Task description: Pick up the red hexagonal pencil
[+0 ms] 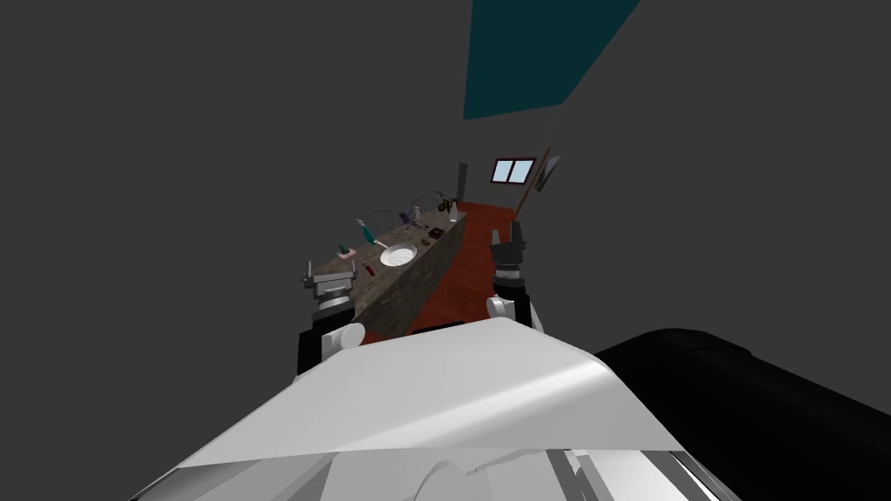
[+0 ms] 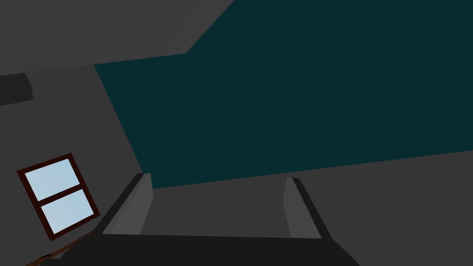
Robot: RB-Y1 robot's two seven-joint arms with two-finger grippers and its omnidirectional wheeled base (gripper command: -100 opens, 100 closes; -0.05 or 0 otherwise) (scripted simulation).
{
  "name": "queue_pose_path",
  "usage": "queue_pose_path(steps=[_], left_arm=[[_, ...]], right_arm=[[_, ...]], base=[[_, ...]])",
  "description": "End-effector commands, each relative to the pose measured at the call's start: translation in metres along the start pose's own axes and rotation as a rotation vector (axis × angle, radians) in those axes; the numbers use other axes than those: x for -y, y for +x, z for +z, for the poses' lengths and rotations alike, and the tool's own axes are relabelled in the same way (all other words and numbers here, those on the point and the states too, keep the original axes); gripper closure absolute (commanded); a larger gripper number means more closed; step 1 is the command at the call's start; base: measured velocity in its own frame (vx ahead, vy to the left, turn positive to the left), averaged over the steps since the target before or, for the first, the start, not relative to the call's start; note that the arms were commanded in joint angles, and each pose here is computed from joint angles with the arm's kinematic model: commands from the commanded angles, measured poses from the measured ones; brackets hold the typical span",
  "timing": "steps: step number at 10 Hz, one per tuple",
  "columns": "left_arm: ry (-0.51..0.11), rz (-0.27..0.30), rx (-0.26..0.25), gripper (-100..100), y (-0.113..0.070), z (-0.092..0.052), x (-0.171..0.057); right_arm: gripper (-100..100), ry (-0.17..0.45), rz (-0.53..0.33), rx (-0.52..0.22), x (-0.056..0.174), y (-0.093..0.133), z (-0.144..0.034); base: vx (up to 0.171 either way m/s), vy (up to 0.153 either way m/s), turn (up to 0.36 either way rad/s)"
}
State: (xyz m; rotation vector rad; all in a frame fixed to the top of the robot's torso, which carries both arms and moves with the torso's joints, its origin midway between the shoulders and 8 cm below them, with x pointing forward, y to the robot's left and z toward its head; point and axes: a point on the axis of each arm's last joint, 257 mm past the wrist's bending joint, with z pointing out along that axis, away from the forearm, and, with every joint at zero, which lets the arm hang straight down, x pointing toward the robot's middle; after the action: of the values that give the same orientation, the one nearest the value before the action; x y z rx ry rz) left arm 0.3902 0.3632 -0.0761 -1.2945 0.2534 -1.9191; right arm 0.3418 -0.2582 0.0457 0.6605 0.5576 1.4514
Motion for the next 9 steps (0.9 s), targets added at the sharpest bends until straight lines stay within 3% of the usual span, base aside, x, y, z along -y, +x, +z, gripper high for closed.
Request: queue_pose_path(steps=[1,5,6,9], left_arm=[[-0.002,-0.070,0.056,-100,-0.024,-0.005,0.000],[0.016,-0.217,0.208,-100,-0.085,-0.029,0.000],[0.016,-0.217,0.208,-100,-0.085,-0.029,0.000],[0.046,-0.307,0.319,-100,-0.129,-0.053,0.003]], right_arm=[[0,0.000,0.000,0.000,0.000,0.000,0.000],[0,0.000,0.000,0.000,0.000,0.000,0.000],[0,0.000,0.000,0.000,0.000,0.000,0.000],[0,0.000,0.000,0.000,0.000,0.000,0.000]], base=[[0.172,-0.088,0.068],[0.169,-0.098,0.073],[0.106,-0.056,0.024],[0.149,-0.055,0.062]])
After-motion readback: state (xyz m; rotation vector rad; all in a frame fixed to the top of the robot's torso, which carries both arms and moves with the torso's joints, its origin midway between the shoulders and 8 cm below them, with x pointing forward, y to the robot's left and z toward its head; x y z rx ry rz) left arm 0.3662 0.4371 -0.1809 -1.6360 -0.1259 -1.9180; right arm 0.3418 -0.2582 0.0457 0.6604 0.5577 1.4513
